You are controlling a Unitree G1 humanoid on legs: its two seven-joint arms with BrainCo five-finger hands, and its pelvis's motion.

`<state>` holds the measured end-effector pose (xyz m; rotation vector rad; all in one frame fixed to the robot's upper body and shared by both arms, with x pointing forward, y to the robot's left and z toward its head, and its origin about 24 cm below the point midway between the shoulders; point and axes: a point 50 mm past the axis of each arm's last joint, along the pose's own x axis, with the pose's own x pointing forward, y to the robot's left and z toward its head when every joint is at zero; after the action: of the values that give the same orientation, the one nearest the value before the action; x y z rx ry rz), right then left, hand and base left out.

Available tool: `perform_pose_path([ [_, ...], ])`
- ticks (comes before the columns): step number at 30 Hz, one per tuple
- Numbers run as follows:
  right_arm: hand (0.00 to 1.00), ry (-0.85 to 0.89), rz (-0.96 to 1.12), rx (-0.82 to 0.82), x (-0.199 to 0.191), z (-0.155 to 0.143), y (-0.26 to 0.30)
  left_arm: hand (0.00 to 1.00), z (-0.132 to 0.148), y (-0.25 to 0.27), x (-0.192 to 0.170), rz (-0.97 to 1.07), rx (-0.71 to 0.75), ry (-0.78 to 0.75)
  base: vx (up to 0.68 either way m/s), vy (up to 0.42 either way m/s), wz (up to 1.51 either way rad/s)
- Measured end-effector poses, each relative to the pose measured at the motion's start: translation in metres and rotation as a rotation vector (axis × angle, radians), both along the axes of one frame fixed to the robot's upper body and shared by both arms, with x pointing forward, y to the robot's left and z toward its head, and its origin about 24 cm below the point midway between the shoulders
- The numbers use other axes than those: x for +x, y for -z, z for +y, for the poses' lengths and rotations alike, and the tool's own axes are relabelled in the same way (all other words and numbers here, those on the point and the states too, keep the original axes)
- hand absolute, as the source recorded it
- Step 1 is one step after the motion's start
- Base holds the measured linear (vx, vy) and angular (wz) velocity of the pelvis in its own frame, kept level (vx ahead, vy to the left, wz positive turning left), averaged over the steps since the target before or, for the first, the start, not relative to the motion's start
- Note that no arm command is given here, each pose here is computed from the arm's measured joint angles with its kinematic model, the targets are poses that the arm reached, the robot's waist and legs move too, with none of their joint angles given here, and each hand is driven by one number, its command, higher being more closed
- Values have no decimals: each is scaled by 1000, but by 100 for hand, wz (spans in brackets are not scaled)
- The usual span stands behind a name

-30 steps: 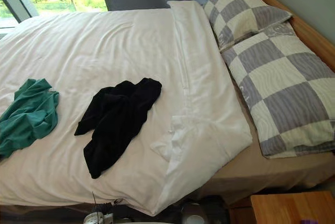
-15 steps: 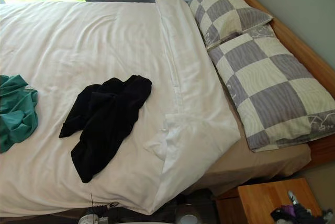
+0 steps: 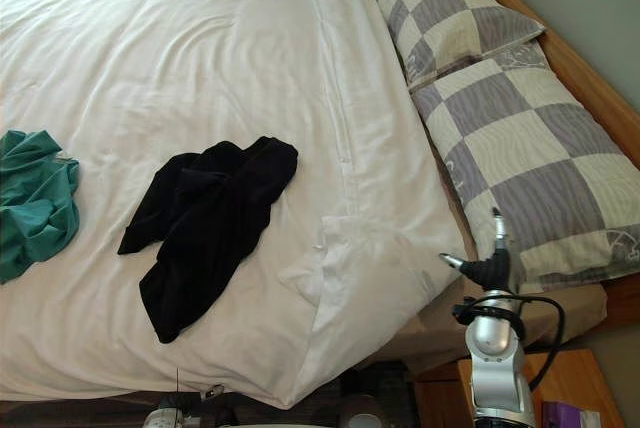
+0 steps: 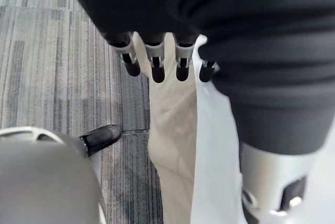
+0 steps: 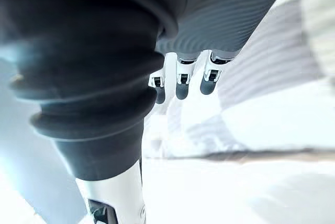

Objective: Tidy the bed and pick cloth on bed and put in laundry

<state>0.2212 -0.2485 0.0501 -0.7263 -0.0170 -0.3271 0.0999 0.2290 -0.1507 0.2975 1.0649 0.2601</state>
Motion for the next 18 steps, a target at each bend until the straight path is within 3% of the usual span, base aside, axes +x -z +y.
perform_pose_path([
  [11,0,-607,121,-208,15,83,5,0,5,-2,3,12,43,85,-29,5,9],
  [18,0,-702,214,-278,29,95,21,0,3,-4,11,-3,50,122,-28,-11,8],
])
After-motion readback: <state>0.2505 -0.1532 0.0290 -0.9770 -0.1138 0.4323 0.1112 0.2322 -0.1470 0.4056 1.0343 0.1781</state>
